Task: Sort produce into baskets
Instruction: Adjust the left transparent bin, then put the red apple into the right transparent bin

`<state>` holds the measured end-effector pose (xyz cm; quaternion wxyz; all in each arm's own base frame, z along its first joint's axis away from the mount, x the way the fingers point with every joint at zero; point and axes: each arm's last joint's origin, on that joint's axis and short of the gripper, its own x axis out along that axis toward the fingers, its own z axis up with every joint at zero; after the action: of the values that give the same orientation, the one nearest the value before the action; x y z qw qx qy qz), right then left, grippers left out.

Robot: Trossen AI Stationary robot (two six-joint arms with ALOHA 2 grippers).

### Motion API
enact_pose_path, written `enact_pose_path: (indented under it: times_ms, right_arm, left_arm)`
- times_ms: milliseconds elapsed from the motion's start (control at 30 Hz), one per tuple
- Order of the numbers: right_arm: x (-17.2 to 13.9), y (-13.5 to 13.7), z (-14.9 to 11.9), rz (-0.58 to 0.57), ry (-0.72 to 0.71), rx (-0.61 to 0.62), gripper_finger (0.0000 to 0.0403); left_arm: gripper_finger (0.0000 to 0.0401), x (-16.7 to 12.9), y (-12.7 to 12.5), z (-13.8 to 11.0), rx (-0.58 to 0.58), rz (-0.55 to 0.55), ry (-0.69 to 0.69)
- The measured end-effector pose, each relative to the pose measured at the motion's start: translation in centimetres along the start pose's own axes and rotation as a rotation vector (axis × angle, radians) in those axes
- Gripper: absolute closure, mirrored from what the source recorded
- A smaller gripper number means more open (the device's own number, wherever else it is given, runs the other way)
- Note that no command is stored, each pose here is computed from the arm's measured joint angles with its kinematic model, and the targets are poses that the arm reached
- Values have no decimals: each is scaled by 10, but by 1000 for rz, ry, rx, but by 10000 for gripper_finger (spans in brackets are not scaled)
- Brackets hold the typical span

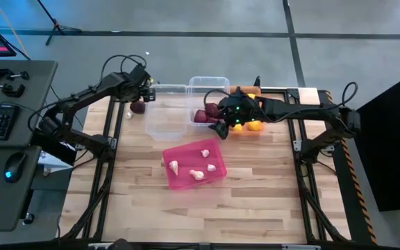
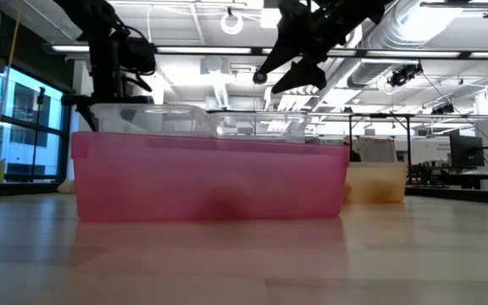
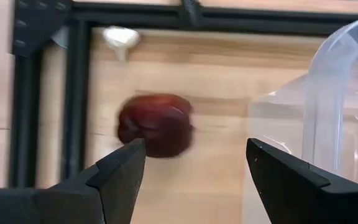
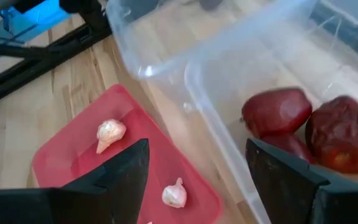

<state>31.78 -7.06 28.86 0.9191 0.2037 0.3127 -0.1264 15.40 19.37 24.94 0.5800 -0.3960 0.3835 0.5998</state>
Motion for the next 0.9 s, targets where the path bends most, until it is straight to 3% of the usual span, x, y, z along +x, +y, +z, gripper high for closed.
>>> enact_pose_path:
  times_ms: [400, 733, 900]
  right_arm:
    - [-30, -10, 12, -35, -95, 24, 146]
    - [-32, -11, 13, -53, -103, 7, 146]
    - [-32, -11, 13, -55, -103, 7, 146]
  left_arm:
    - [135, -6, -22, -5, -43, -104, -72]
    - [135, -1, -5, 6, -51, -15, -91]
    - [135, 9, 12, 14, 40, 39, -24]
